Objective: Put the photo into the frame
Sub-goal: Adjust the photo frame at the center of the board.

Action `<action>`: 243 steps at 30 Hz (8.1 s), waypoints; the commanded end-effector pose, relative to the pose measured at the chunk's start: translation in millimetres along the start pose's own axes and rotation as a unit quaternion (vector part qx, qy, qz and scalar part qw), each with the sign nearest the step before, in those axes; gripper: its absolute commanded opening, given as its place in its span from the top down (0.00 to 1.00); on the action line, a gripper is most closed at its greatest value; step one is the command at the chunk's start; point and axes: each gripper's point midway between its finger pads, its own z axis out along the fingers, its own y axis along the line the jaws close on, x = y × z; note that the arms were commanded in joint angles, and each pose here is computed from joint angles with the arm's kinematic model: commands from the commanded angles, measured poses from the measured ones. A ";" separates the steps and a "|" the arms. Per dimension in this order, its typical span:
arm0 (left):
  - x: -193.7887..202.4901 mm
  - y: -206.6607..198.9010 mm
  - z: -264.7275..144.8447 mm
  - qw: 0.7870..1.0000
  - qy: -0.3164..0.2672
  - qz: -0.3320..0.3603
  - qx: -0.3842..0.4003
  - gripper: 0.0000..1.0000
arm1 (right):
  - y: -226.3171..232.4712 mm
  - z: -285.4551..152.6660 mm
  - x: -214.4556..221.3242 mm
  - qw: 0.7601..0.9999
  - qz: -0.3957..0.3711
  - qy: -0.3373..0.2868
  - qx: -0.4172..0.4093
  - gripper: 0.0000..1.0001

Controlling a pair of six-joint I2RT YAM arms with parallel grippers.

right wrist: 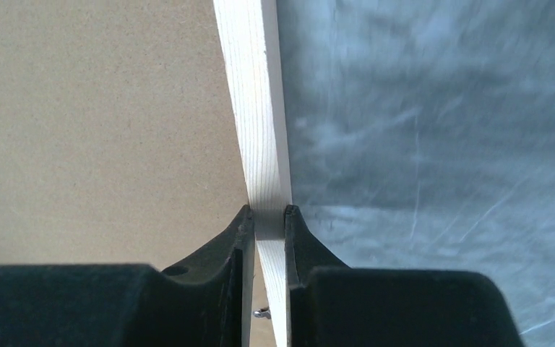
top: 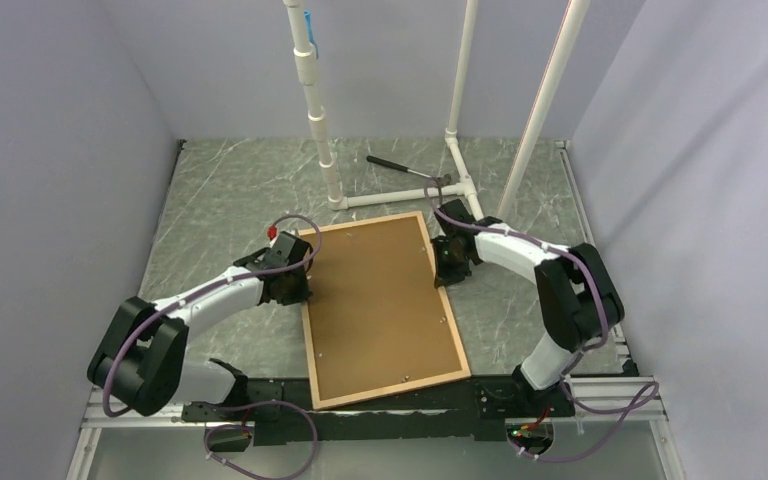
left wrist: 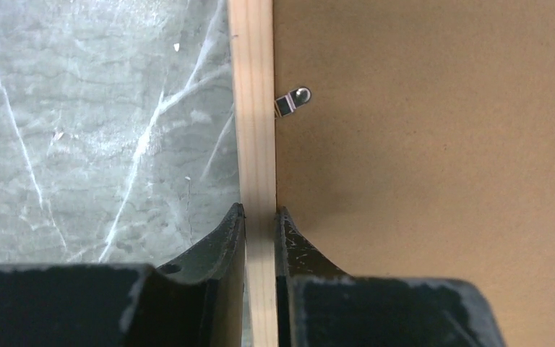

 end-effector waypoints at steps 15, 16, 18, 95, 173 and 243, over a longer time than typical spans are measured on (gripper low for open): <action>121.6 -67.4 -52.0 0.992 0.096 0.043 0.077 1.00 | 77.2 6.9 -132.5 0.982 -0.137 -0.121 -0.049 0.97; 125.5 -74.0 -52.3 0.991 0.100 0.052 0.079 1.00 | 79.3 7.3 -135.8 0.981 -0.142 -0.122 -0.049 0.97; 133.9 -88.2 -53.5 0.989 0.108 0.070 0.078 1.00 | 81.8 8.6 -142.1 0.980 -0.153 -0.122 -0.046 0.97; 96.2 -10.3 -59.9 0.985 0.057 -0.151 0.062 1.00 | 11.6 -82.2 106.4 0.985 0.110 0.014 -0.132 0.03; -76.7 -38.0 57.5 0.966 0.096 0.239 0.031 0.74 | 22.0 -73.1 77.9 0.983 0.062 -0.008 -0.172 0.03; 3.7 38.4 -12.2 0.996 0.017 -0.087 0.020 0.17 | -41.1 10.9 -20.4 0.990 0.017 -0.081 0.113 0.45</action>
